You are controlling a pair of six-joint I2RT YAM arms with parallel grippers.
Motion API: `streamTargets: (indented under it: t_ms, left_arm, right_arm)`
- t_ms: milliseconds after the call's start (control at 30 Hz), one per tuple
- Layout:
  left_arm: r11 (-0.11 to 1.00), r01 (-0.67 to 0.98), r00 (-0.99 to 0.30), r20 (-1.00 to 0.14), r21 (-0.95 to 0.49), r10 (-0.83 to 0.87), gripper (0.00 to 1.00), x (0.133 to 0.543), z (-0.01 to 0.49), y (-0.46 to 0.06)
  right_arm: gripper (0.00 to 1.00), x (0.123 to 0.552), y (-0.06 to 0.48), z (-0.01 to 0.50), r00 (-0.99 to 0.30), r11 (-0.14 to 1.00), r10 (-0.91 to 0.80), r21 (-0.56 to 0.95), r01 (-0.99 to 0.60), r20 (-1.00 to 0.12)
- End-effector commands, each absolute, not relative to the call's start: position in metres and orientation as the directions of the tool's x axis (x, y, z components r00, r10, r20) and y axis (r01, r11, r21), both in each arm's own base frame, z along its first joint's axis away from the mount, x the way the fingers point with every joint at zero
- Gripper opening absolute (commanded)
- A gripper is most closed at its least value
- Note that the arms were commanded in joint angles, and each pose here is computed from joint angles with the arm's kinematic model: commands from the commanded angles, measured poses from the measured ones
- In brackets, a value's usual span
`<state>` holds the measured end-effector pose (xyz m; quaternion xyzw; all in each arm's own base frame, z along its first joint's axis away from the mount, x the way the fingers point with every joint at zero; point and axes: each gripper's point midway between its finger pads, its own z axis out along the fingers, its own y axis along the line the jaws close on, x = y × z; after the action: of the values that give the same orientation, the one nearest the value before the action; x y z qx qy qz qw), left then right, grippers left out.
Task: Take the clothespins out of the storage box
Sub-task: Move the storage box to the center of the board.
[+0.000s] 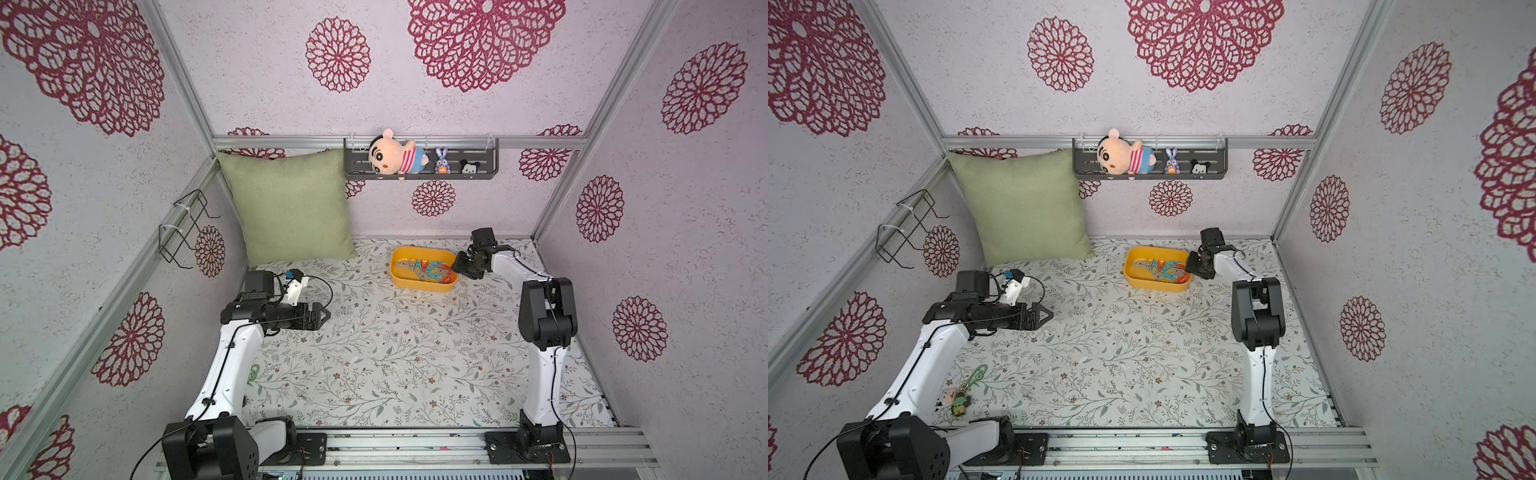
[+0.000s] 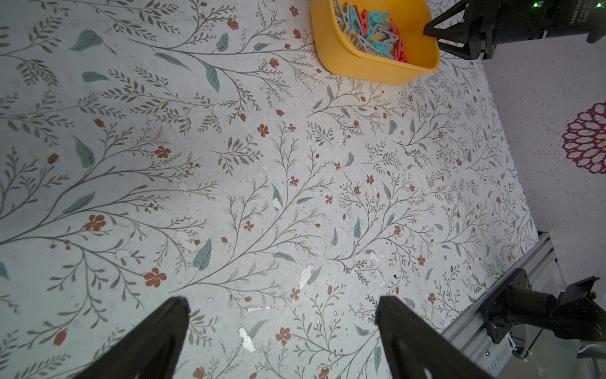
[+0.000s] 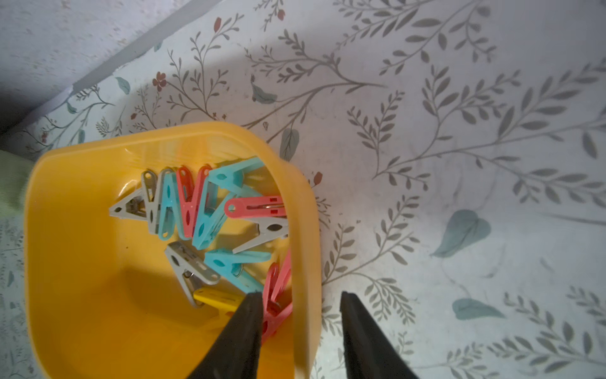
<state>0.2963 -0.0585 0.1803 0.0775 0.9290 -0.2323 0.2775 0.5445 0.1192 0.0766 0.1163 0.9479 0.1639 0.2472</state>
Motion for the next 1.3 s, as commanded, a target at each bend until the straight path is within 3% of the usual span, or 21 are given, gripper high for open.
streamTargets:
  t_ms: [0,300,633,1267]
  left_arm:
    - [0.874,0.303,-0.811,-0.585,-0.38,0.027,0.98,0.298,0.189,-0.059]
    - [0.872,0.302,-0.814,-0.58,-0.385,0.026,0.97,0.298,0.187,-0.059]
    - [0.87,0.301,-0.825,-0.565,-0.39,0.032,0.97,0.299,0.178,-0.06]
    - [0.834,0.326,-0.848,-0.527,-0.444,0.051,0.97,0.296,0.166,-0.07]
  right_arm:
    - [0.37,0.547,0.119,0.078,-0.862,0.935,0.27,0.33,0.129,-0.429]
    - [0.0,0.54,0.126,0.08,-0.868,0.945,0.246,0.306,0.116,-0.432]
    - [0.0,0.483,0.155,0.102,-0.869,0.959,0.187,0.279,0.059,-0.459]
    - [0.0,0.272,0.251,0.051,-0.935,0.95,0.064,0.307,-0.049,-0.348]
